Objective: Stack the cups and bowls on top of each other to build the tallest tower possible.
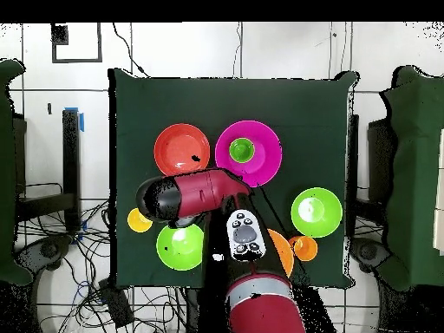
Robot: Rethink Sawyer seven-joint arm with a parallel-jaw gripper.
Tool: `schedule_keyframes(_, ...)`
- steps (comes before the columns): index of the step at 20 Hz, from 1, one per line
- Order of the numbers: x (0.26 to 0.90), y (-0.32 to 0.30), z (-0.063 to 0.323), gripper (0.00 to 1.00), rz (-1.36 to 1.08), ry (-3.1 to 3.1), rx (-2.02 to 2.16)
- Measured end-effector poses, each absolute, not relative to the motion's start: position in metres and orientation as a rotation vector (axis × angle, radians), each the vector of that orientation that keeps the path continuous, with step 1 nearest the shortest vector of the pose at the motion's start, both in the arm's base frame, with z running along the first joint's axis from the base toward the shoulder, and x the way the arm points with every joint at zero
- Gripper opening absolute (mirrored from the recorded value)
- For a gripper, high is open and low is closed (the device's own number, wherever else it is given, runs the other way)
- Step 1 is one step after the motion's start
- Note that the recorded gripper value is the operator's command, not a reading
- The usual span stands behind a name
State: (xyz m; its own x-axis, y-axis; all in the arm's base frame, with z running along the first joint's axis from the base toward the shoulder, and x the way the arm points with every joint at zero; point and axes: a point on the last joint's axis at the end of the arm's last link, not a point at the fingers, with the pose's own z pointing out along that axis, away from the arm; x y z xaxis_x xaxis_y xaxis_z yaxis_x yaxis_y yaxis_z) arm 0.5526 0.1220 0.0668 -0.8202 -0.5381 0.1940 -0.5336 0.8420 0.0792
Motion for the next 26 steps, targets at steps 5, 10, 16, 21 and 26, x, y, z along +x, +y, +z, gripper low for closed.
schedule_keyframes(5, 0.546, 0.124, 0.057, 1.0, -0.045, -2.789, 0.826)
schedule_keyframes(10, 0.539, 0.128, 0.053, 1.0, -0.054, -2.751, 0.826)
schedule_keyframes(16, 0.525, 0.13, 0.05, 1.0, -0.07, -2.664, 0.81)
schedule_keyframes(21, 0.515, 0.129, 0.043, 1.0, -0.085, -2.609, 0.796)
schedule_keyframes(26, 0.511, 0.13, 0.033, 1.0, -0.088, -2.596, 0.806)
